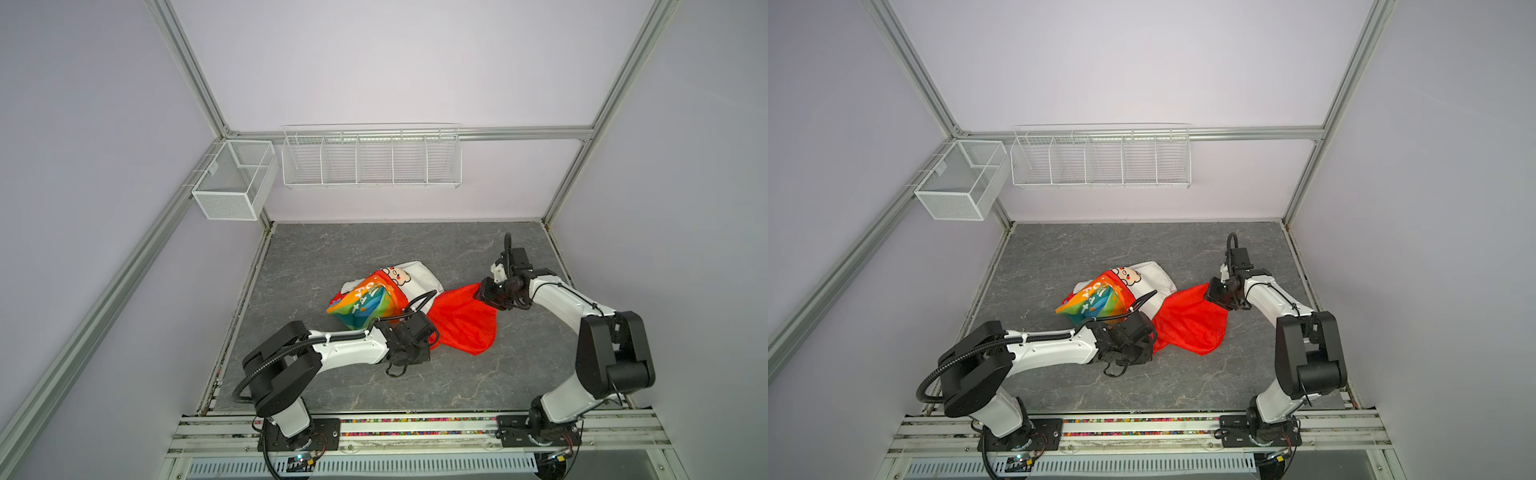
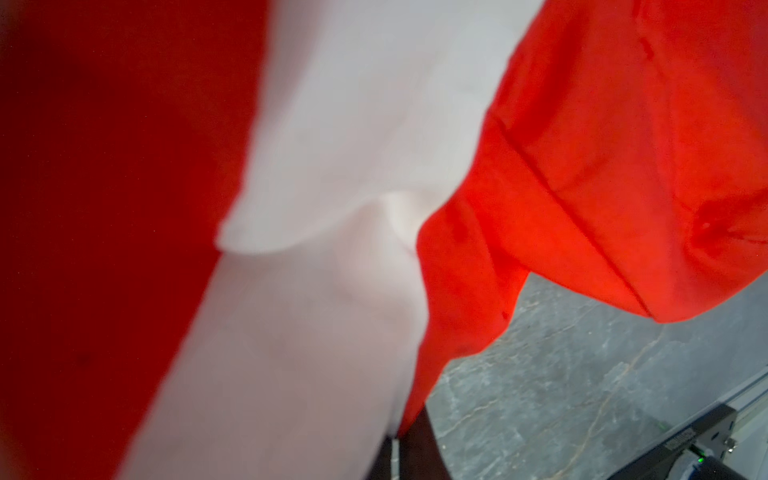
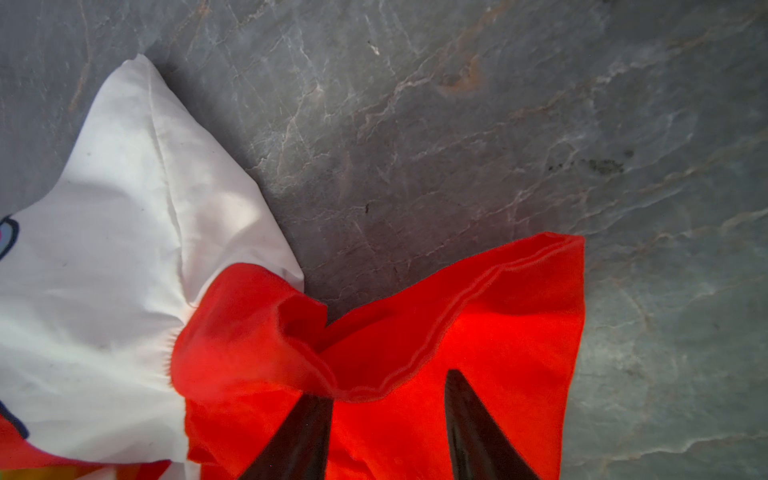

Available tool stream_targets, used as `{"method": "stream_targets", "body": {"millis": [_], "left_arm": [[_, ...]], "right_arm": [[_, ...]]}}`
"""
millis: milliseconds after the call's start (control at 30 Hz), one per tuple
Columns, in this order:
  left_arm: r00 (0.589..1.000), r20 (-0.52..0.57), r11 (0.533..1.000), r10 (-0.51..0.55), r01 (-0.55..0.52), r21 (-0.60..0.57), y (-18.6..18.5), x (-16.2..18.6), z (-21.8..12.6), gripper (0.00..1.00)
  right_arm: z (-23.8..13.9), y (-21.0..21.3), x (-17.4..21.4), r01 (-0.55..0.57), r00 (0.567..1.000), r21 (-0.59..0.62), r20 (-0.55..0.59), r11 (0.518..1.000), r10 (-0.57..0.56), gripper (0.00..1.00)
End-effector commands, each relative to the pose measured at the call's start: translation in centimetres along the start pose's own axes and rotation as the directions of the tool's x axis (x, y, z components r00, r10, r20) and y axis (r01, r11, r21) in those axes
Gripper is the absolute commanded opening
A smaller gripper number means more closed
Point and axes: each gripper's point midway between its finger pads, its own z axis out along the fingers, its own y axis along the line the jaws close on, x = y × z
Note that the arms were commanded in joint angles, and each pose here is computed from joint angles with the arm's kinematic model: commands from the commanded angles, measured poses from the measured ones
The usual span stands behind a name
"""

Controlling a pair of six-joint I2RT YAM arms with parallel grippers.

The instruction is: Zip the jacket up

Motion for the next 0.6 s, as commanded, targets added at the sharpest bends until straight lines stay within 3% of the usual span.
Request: {"method": "stream_targets", "body": {"millis": [0, 133, 200, 367, 567], "left_arm": [[0.998, 0.039, 0.997, 0.039, -0.037, -0.062, 0.2, -1.4, -1.8, 0.0], [0.997, 0.072, 0.992, 0.029, -0.02, -0.122, 2.0, -2.4, -3.4, 0.0], [0.996, 0.082, 0.989, 0.024, -0.012, -0.146, 3.2, -2.8, -4.1, 0.0], [0.993, 0.115, 0.983, -0.016, 0.037, -0.182, 6.5, -3.8, -5.8, 0.0], [0.989, 0.138, 0.974, -0.046, 0.075, -0.215, 9.4, -4.4, -7.0, 0.0]], "right_arm": [[-1.2, 1.7, -0.8, 0.026, 0.999, -0.057, 0.023, 0.998, -0.025, 0.49], [-3.1, 2.6, -1.3, 0.057, 0.997, -0.077, 0.064, 0.995, -0.052, 0.72], [-4.0, 3.0, -1.5, 0.072, 0.994, -0.082, 0.085, 0.994, -0.065, 0.78], [-4.5, 4.1, -1.5, 0.099, 0.992, -0.11, 0.094, 0.989, -0.088, 0.82], [-1.3, 6.9, 0.4, 0.137, 0.991, -0.15, 0.015, 0.979, -0.137, 0.82]]}}
